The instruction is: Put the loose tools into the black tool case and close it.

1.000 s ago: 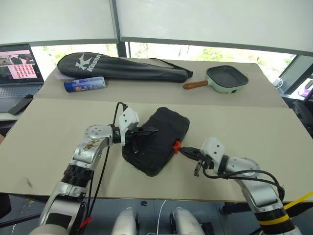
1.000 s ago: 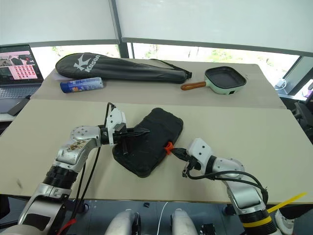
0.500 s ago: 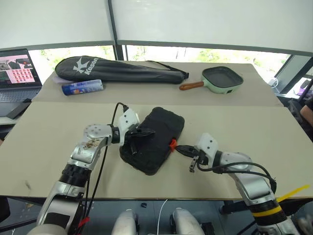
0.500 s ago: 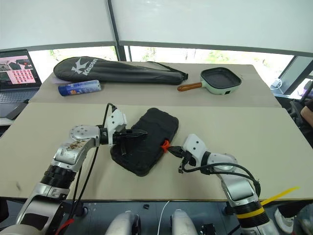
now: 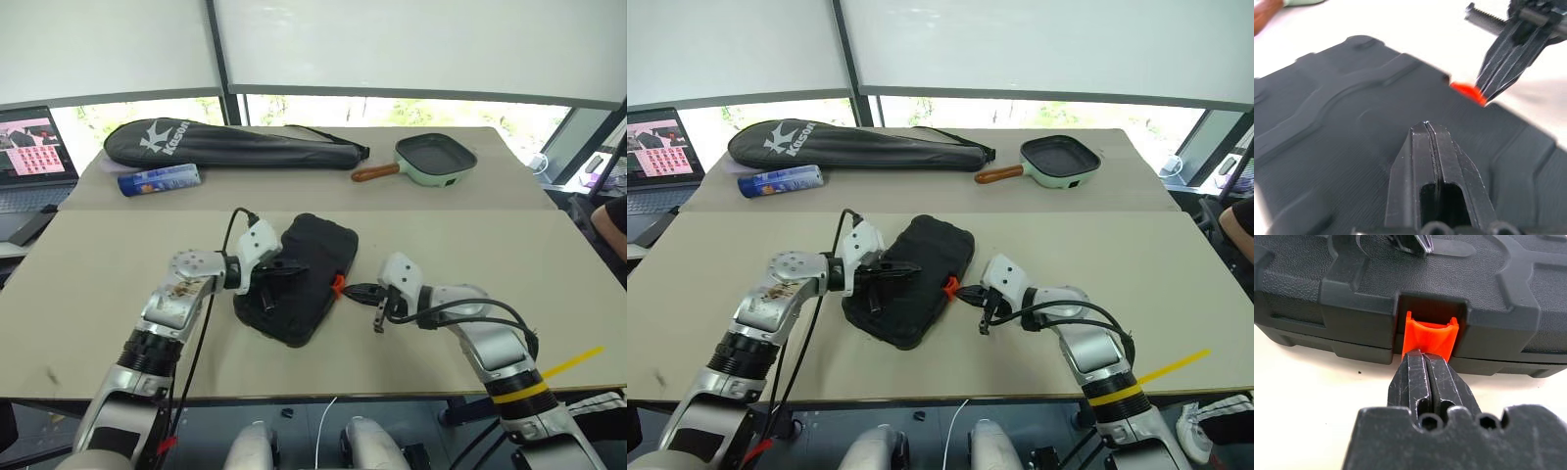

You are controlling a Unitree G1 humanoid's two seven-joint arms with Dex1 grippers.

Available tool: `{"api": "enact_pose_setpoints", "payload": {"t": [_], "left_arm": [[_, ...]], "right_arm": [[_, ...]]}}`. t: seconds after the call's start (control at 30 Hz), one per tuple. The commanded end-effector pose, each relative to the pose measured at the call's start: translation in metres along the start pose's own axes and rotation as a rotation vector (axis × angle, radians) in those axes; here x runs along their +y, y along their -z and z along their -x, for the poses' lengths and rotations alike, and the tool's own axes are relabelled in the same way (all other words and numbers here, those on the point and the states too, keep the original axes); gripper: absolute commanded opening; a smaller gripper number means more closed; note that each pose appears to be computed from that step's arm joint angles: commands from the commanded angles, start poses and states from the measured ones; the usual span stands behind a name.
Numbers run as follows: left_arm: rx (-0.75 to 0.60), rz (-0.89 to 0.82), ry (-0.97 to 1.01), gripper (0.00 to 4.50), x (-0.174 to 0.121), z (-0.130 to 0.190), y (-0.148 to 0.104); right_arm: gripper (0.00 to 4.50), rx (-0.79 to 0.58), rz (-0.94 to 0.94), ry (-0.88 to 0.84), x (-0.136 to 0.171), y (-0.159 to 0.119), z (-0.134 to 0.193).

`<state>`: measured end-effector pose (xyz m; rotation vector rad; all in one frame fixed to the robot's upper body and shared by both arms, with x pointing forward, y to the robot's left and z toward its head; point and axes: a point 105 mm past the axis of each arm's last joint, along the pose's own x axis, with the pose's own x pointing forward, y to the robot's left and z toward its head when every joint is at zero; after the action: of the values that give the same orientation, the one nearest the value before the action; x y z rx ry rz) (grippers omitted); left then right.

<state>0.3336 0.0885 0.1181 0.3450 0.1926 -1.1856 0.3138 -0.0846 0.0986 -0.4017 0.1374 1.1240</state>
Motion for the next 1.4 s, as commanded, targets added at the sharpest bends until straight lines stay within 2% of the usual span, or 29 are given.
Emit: {"api": "enact_pose_setpoints", "payload": {"t": [0.03,0.4,0.73,0.9,1.0,1.1,1.17,1.27,1.33,1.37,1.4], "left_arm": [[0.113,0.115,0.056,0.0,-0.019,-0.01,0.04],[0.126,0.129,0.049,0.0,-0.019,-0.008,0.046],[0.13,0.135,0.042,0.0,-0.021,-0.008,0.049],[0.129,0.139,0.031,0.0,-0.022,-0.002,0.053],[0.115,0.137,0.026,0.0,-0.022,0.0,0.053],[0.073,0.121,0.015,0.0,-0.021,0.001,0.048],[-0.01,0.095,-0.026,0.0,-0.016,0.008,0.038],[-0.127,0.038,-0.067,0.68,-0.012,0.026,0.022],[-0.171,0.023,-0.103,1.35,-0.009,0.038,0.017],[-0.183,0.017,-0.128,1.81,-0.007,0.049,0.016],[-0.184,0.009,-0.159,2.06,-0.005,0.062,0.015]], "right_arm": [[0.06,-0.046,0.009,-0.051,0.003,-0.018,-0.016],[0.06,0.042,0.008,-0.105,-0.003,-0.013,-0.026],[0.06,-0.04,0.072,-0.081,-0.008,-0.031,-0.03],[0.06,-0.122,0.104,-0.067,-0.014,-0.059,-0.027],[0.06,-0.129,0.105,-0.085,-0.012,-0.065,-0.027],[0.06,-0.11,0.099,-0.096,-0.011,-0.06,-0.025],[0.06,-0.053,0.08,-0.097,-0.011,-0.041,-0.014],[0.0,0.004,0.049,-0.082,-0.013,-0.021,0.007],[0.0,0.015,0.036,-0.057,-0.015,-0.015,0.018],[0.29,0.016,0.018,-0.045,-0.016,-0.011,0.027],[0.59,0.017,0.024,-0.022,-0.017,-0.007,0.037]]}}
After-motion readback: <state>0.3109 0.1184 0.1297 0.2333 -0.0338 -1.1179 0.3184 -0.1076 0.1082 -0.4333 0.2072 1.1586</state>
